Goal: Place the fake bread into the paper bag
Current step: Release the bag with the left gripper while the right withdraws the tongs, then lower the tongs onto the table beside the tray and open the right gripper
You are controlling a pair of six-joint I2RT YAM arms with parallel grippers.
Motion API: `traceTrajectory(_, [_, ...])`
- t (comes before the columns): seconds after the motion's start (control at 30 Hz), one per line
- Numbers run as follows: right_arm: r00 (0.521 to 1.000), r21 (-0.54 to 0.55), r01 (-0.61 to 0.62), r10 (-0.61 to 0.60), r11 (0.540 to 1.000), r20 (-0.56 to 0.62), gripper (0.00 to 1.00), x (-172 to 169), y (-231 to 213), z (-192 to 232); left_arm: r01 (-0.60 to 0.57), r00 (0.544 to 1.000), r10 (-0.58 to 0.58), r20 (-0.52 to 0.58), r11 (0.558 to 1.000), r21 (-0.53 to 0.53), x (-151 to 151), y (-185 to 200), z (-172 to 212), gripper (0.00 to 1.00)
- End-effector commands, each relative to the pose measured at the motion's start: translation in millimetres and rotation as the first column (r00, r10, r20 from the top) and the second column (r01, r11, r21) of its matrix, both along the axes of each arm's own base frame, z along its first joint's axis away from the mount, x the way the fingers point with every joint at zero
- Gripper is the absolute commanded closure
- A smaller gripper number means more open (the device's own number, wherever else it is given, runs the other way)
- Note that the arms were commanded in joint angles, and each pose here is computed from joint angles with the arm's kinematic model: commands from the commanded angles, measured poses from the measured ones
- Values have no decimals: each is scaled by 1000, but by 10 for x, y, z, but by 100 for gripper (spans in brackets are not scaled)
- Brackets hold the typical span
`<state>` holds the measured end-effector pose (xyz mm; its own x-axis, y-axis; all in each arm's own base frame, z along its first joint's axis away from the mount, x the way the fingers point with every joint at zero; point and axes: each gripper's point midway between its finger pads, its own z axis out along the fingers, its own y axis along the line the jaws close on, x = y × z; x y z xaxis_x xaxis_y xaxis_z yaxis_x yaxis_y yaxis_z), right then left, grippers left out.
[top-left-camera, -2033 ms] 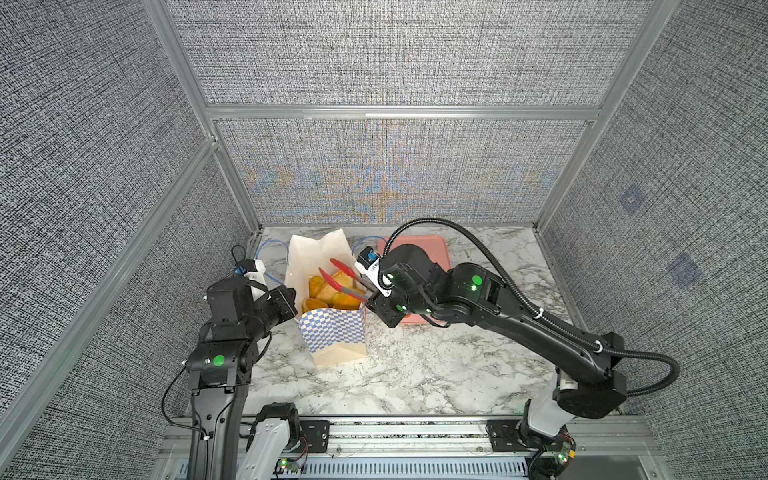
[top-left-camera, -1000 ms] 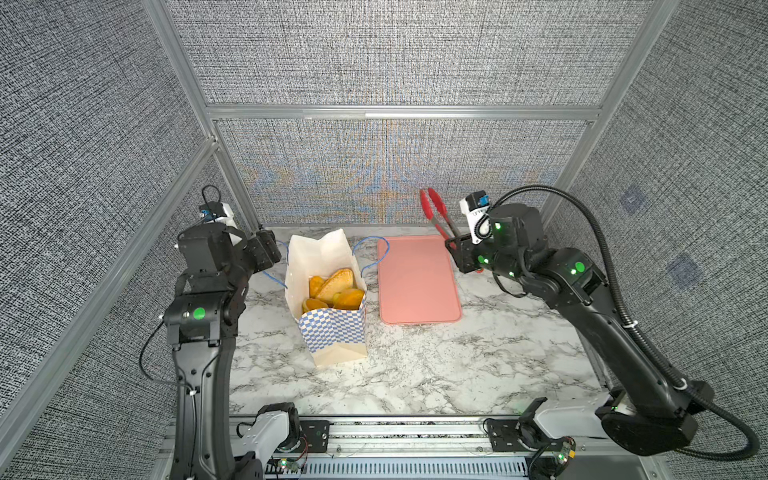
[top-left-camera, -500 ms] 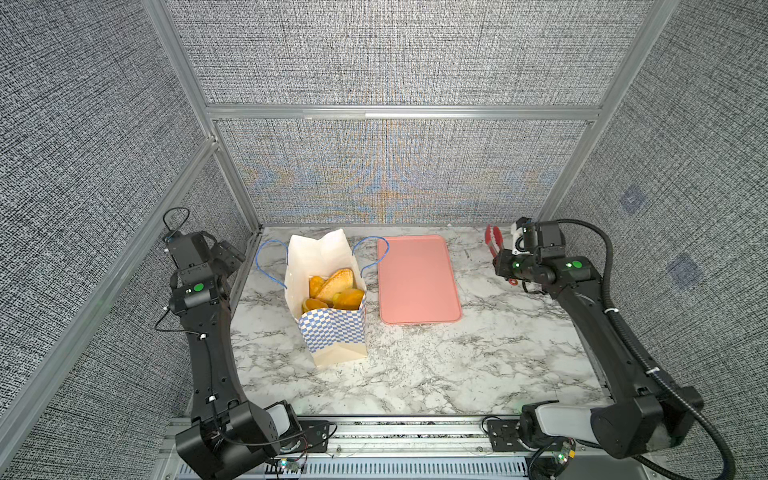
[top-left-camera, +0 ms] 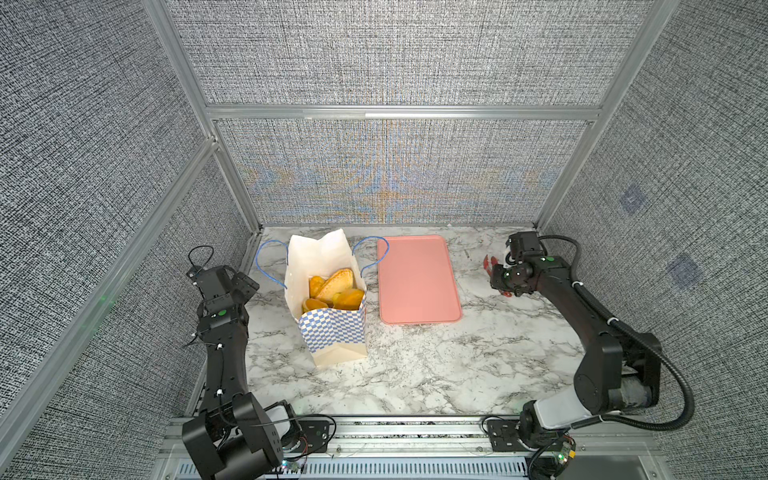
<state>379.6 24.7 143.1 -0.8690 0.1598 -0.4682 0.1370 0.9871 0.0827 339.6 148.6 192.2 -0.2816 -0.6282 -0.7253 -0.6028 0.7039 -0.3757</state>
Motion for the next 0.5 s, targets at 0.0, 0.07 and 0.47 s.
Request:
traceTrajectory(0.0, [1000,-38,-23,23,999,-7,62,59,-38,-108,46,999,-46,-3,999,26,96,-17,3,20])
traceTrajectory(0.07, [999,-53,-29,27,998,-33,61,55,-49,-214,55,998,-55,-21,998,20,121,-41,-90,20])
traceTrajectory(0.47, [989,-77,-17,6,997,-149,57,-47,-97,-762,107,979,-112,-169,994,-36,199,-254,-745,20])
